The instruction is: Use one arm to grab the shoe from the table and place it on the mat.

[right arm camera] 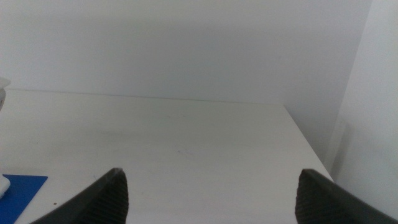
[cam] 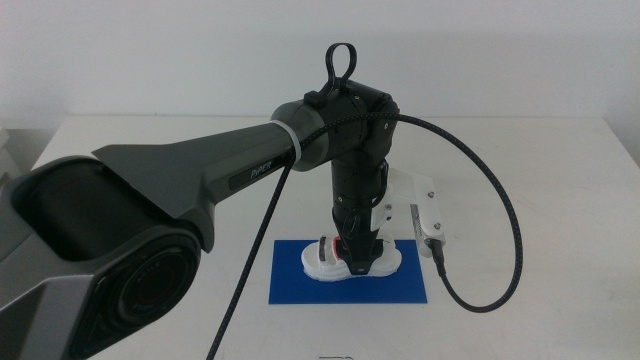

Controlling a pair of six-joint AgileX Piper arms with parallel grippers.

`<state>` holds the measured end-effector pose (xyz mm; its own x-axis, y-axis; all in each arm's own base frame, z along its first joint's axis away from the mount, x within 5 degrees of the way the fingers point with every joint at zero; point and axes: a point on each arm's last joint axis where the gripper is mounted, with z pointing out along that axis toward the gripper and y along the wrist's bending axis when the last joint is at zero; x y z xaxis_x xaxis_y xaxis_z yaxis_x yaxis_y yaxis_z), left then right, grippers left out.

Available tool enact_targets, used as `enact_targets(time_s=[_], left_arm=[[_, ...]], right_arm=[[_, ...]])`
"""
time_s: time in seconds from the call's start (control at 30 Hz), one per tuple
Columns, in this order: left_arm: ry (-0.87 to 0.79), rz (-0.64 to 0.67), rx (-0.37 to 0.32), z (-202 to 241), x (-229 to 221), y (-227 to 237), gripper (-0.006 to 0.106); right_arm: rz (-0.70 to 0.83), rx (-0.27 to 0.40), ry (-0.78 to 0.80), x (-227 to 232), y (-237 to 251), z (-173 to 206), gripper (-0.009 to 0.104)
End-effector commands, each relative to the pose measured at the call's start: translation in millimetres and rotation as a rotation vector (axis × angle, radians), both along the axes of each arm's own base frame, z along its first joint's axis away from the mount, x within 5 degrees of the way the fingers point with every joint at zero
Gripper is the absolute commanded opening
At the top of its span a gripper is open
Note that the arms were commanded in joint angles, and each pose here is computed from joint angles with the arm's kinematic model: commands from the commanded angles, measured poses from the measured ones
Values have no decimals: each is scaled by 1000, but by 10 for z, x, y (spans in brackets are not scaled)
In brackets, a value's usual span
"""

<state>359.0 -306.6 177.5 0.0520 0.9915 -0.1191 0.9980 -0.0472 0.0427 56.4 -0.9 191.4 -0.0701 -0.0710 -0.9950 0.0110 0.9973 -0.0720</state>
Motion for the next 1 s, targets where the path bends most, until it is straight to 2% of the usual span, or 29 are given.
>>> enact_targets(time_s=[0.0,0.1,0.13,0.27,0.3,0.47,0.67,0.77,0.9,0.97], left_arm=[[47,-26,16,277,-108,72,31],[46,-26,15,277,-107,71,50],[46,-25,15,277,-107,71,65],[43,-25,13,282,-104,68,91],[41,-25,11,296,-107,71,94],[14,-13,-10,470,-113,122,94],[-78,110,-107,1075,-190,302,94],[-159,208,-201,1465,-260,409,94],[-328,306,-398,2011,-347,532,94],[-442,324,-465,2278,-380,655,94]], right_arm=[[1,-15,-113,-22,1,142,94],[1,-15,-113,-22,1,142,94],[1,-15,-113,-22,1,142,94],[1,-15,-113,-22,1,142,94],[1,-15,-113,-22,1,142,94],[1,-15,-113,-22,1,142,94],[1,-15,-113,-22,1,142,94],[1,-15,-113,-22,1,142,94],[1,-15,-113,-22,1,142,94],[1,-15,-113,-22,1,142,94]])
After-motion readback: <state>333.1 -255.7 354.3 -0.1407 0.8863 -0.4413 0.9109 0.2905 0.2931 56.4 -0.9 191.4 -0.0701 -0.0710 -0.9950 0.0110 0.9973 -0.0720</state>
